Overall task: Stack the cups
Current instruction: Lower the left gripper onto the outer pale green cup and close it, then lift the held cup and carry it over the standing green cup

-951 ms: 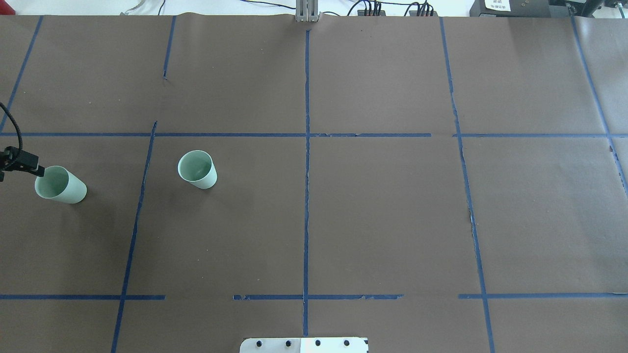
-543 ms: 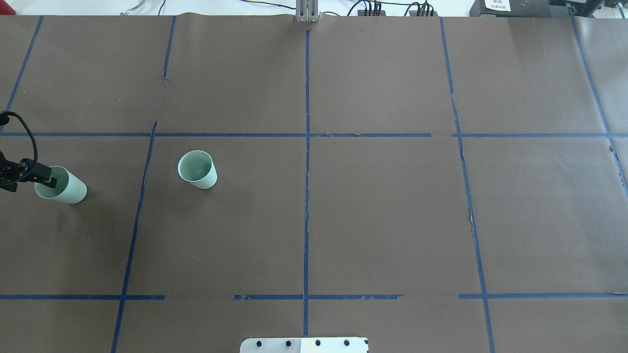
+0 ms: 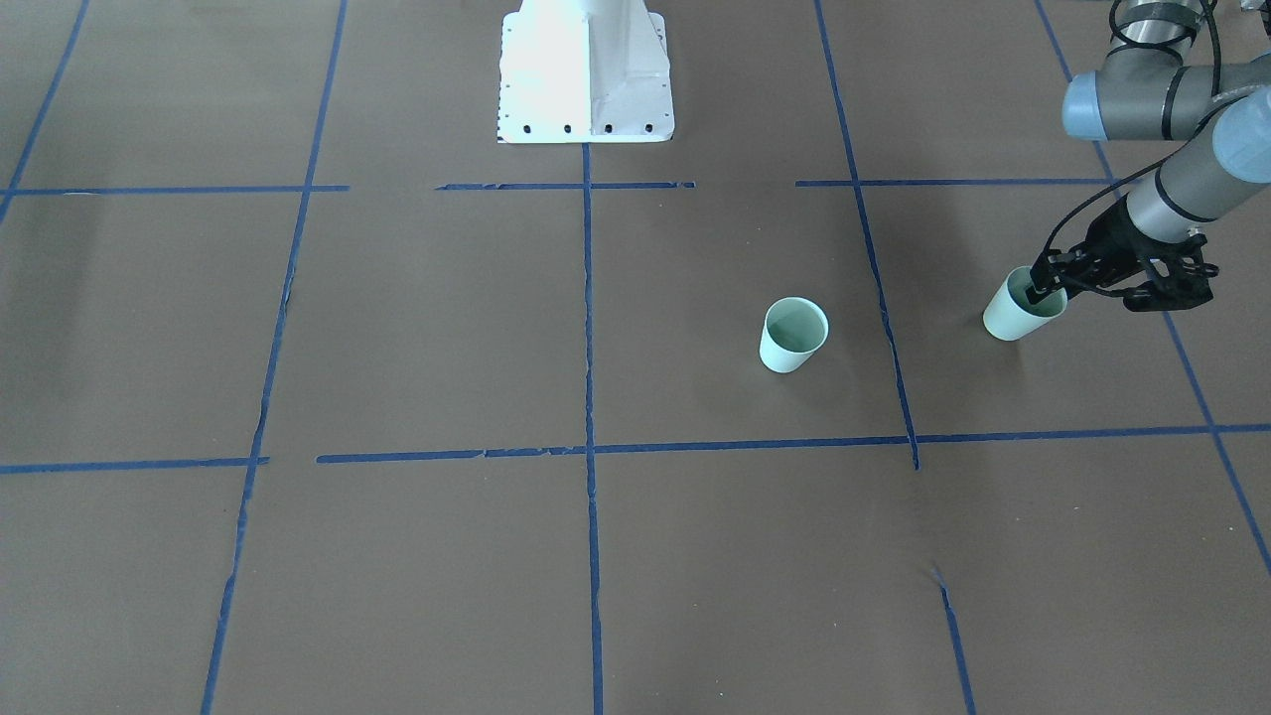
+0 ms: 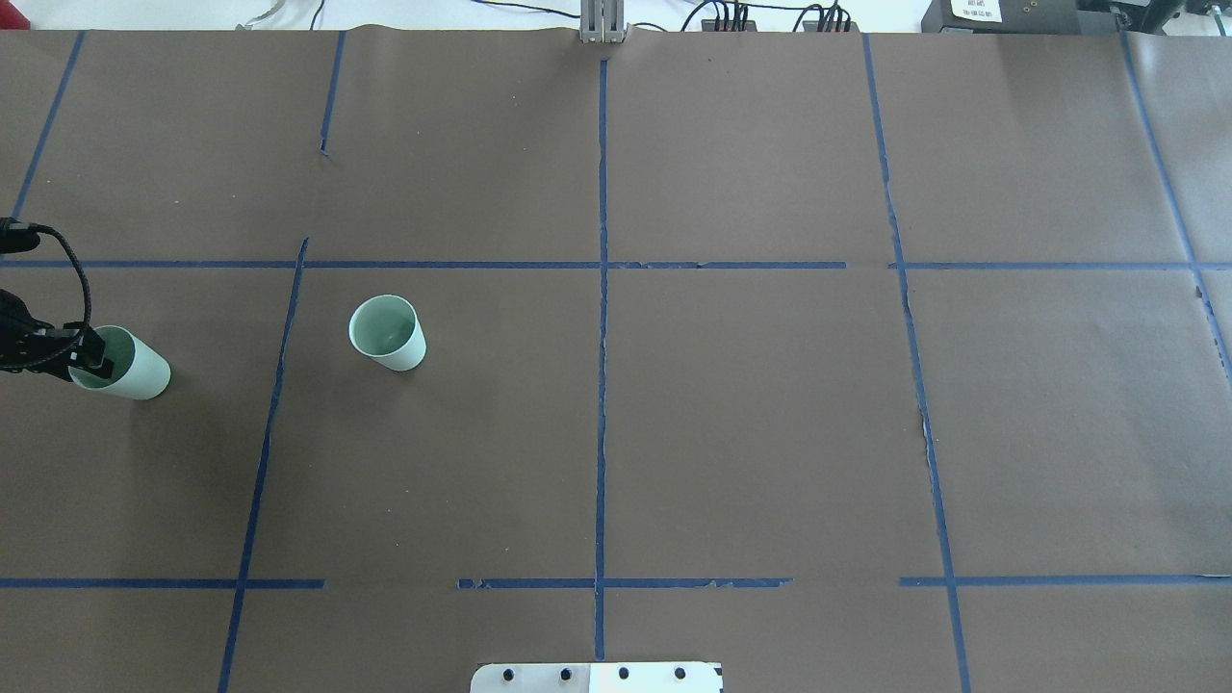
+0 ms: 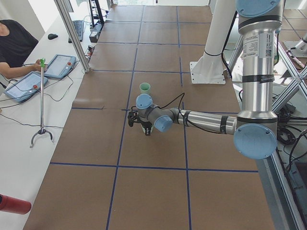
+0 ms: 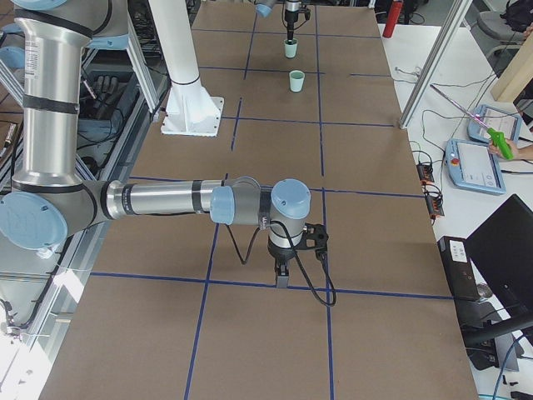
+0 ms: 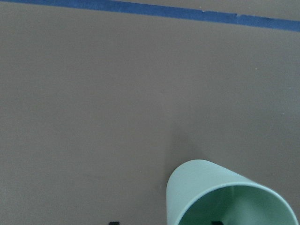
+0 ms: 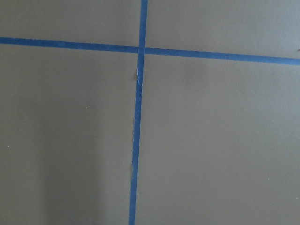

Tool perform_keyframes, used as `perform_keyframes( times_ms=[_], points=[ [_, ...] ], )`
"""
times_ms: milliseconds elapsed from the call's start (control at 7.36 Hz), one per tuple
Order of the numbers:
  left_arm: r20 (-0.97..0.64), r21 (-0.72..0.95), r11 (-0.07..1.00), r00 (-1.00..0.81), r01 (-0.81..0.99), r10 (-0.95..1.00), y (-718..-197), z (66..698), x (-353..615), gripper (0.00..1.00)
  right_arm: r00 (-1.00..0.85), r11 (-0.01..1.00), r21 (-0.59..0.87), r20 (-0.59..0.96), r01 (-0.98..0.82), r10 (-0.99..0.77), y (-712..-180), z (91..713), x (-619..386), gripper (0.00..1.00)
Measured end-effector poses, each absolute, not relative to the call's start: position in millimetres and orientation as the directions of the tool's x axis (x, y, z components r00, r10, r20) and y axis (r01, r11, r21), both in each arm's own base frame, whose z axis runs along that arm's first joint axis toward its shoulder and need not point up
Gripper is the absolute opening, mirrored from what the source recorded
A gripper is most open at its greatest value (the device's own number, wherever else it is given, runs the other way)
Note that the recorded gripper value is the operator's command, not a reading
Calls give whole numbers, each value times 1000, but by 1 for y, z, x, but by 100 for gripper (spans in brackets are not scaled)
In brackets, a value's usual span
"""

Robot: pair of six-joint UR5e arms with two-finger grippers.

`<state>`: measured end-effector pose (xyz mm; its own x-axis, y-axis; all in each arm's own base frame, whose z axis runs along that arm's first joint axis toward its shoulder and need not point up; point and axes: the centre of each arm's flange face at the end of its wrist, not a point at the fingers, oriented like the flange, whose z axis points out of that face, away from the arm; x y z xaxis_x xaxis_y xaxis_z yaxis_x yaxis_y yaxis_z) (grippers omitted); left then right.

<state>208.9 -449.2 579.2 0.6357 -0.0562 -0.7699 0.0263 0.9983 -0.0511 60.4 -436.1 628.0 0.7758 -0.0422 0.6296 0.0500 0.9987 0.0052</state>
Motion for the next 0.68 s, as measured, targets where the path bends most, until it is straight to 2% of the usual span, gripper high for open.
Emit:
perform_keyframes(
  times_ms=[272,679],
  points=[
    [-782,-28,999,622,32,-41,-449,560,206,0,776,999,5,630,50,-42,-436,628,60,100],
    [-780,-35,997,622,75,-74,-442,479,171,0,776,999,6,630,50,-42,-436,628,60,100]
  ],
)
